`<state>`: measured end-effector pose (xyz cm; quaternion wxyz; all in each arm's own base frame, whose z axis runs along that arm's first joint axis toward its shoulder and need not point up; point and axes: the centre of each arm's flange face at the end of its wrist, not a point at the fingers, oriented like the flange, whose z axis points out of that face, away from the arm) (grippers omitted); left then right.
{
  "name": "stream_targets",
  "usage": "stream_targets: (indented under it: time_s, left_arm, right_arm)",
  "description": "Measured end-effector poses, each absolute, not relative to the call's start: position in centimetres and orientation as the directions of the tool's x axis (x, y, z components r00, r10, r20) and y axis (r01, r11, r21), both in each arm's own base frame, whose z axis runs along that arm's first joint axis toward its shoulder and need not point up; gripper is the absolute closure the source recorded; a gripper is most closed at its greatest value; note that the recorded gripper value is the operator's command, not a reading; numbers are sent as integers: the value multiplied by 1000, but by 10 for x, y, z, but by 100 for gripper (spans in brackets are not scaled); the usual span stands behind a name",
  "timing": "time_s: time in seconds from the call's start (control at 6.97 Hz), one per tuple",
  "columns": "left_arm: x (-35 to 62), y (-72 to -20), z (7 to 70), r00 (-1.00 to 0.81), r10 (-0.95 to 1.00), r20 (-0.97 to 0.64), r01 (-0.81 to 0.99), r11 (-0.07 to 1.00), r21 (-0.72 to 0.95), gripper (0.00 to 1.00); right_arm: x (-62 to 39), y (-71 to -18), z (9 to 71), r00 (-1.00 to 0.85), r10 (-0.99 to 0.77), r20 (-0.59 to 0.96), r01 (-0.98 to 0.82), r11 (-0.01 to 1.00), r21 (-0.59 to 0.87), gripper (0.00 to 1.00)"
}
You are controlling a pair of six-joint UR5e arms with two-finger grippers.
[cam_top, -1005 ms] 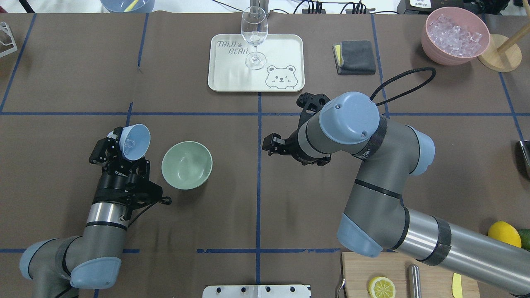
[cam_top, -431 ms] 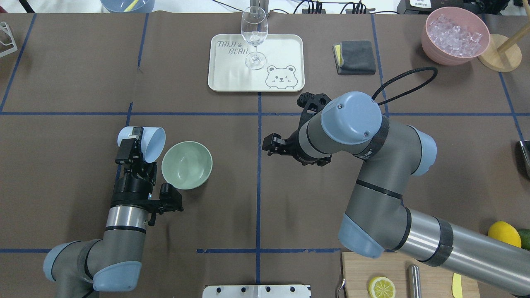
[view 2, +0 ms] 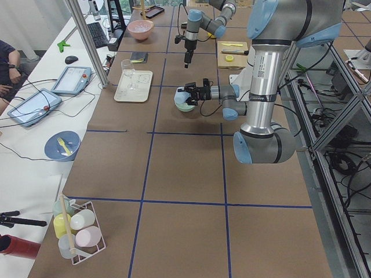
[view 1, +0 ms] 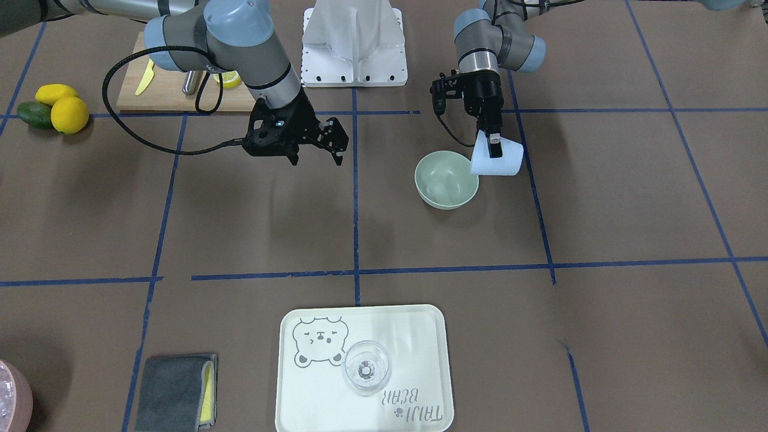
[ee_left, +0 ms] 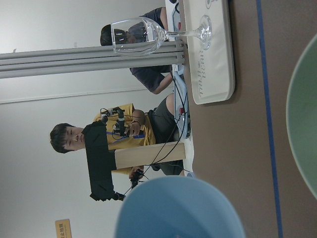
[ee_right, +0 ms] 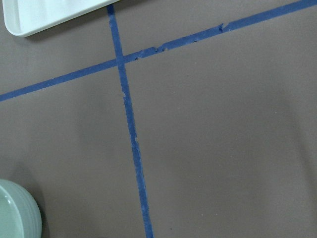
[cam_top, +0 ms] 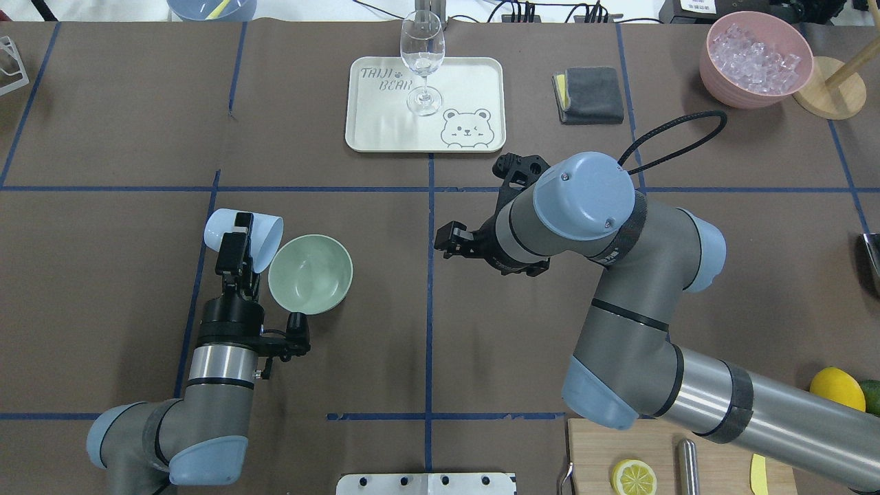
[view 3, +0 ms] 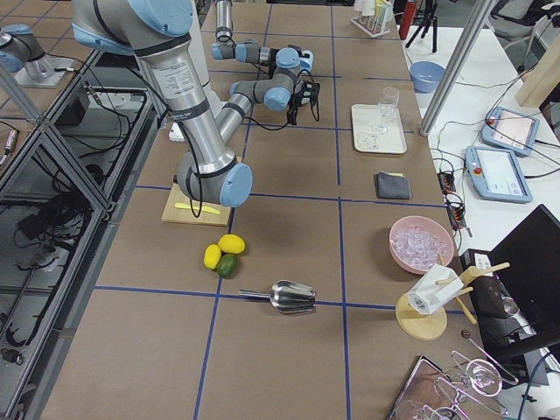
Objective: Pour ice into bowl
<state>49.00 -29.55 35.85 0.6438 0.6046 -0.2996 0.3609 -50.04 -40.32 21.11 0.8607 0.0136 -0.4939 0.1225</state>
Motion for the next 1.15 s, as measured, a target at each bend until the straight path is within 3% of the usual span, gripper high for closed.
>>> stream_targets:
  time_s: [1.15]
  left_arm:
    - [486,-296,360,337,58,940,-941,26,336,100]
  right_arm:
    - [-501,-402,209,479,196,856,-223,970,-98,0]
